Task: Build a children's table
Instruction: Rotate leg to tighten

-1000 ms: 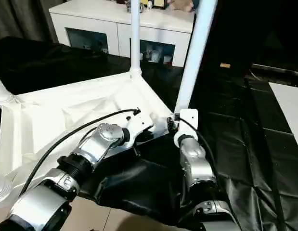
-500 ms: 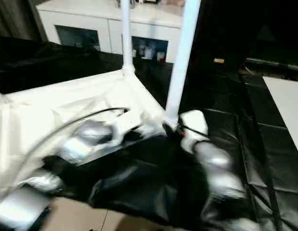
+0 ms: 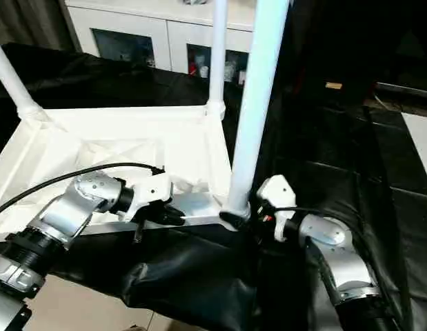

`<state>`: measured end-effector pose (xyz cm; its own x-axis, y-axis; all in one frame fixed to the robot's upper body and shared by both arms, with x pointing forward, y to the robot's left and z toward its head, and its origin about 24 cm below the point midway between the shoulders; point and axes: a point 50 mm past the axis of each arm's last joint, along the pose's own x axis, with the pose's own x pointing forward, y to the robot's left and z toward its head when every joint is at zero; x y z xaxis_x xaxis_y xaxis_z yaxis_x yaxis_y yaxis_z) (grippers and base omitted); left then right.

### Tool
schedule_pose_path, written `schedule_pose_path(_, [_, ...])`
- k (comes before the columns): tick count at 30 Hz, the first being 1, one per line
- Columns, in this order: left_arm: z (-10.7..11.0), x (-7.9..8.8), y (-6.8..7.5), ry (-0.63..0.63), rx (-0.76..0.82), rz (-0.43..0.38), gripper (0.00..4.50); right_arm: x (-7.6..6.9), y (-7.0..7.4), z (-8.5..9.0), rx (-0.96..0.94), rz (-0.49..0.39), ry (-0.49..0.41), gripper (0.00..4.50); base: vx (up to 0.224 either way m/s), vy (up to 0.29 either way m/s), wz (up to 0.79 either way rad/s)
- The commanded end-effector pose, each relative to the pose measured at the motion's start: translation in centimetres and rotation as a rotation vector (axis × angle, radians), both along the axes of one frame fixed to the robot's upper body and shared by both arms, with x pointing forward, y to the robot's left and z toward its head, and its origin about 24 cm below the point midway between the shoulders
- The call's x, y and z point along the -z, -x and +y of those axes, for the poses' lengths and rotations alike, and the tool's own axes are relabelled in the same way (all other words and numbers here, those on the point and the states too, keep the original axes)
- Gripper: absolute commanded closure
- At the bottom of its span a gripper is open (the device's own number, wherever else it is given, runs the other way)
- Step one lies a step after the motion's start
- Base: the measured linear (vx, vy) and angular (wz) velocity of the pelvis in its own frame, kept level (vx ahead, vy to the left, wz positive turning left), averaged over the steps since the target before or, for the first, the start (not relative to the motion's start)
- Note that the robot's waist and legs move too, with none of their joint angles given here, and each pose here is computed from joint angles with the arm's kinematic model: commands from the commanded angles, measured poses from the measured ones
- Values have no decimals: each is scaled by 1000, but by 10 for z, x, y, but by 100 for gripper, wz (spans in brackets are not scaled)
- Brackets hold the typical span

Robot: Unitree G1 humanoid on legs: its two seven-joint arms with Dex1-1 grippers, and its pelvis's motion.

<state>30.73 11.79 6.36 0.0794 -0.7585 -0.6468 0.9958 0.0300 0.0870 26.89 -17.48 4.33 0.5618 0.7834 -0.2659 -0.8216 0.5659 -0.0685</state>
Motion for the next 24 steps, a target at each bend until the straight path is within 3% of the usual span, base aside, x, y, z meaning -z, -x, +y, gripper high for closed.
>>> schedule_pose_path(1, [2,17,11,-76,37,76,450,-1,0,-1,-24,13,13,31,0,0,0])
schedule_pose_path(17, [6,19,12,-97,28,83,450,3,1,-1,-57,38,22,175,0,0,0])
schedule_pose_path(24, [7,19,13,-101,26,85,450,6,3,0,-70,49,36,185,0,0,0])
